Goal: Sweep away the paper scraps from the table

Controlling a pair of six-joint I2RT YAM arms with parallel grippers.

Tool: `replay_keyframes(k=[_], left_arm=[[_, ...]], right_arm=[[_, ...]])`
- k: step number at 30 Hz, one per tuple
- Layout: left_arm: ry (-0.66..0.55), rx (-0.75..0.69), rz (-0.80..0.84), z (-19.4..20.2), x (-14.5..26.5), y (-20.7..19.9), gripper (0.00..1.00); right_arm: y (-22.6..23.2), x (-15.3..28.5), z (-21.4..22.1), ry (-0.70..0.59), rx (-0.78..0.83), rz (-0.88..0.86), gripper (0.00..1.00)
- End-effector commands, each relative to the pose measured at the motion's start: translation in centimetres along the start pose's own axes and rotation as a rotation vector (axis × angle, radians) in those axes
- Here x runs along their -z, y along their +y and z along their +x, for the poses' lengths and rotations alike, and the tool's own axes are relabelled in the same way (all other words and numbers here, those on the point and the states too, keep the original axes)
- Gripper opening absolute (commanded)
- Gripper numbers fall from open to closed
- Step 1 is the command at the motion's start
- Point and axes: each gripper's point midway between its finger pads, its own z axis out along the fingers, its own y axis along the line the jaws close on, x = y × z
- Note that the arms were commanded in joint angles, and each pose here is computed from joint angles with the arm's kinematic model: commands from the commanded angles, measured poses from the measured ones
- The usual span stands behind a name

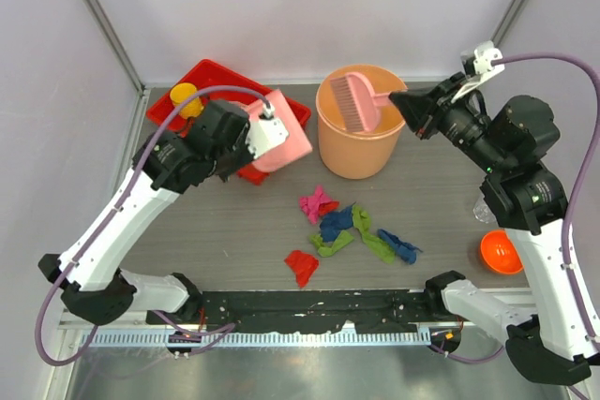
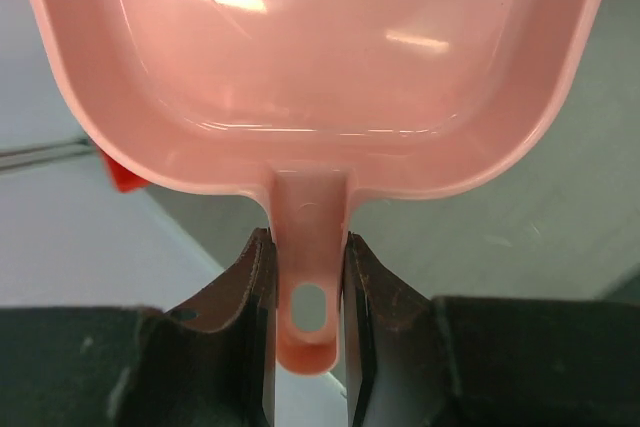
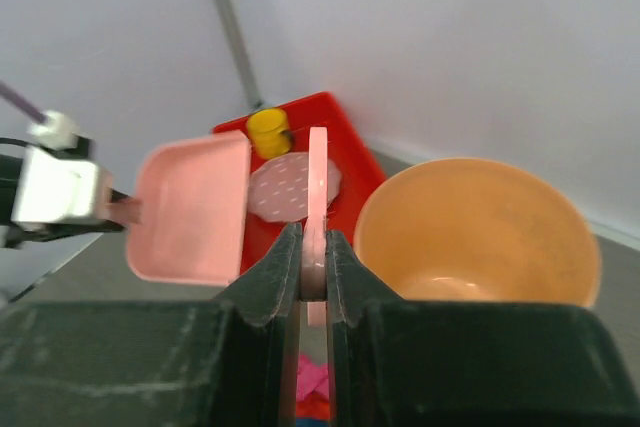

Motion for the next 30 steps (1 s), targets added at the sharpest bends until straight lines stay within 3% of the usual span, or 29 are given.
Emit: replay_keyframes(k=[1,7,10,18,30], left_arm=[[0.147,-0.014,0.423,6.0,1.0,-8.9,0.0],[0.38,-0.07,0.622,13.6,-0.9,-15.1,0.0],[0.439,-0.07,0.68,15.5,-1.7,-17.0,0.0],[0.52,-0.096,0.675,17.7,-5.2,-18.7,0.0],[0.62,-0.06,0.716,17.6,-9.2,-20.0,0.0]], right_arm=[[4.7,0.6,1.9,0.085,-0.132,-0.235,0.01],[3.9,0.1,9.1,0.293,-0.225,-0.162,0.01],[3.7,-0.1,12.7,0.373,-0.251,-0.109,0.01],[2.0,-2.1,19.9,0.531,-0.173,0.096,0.01],[0.3,-7.2,24.8,0.548,-0.116,0.188,0.01]])
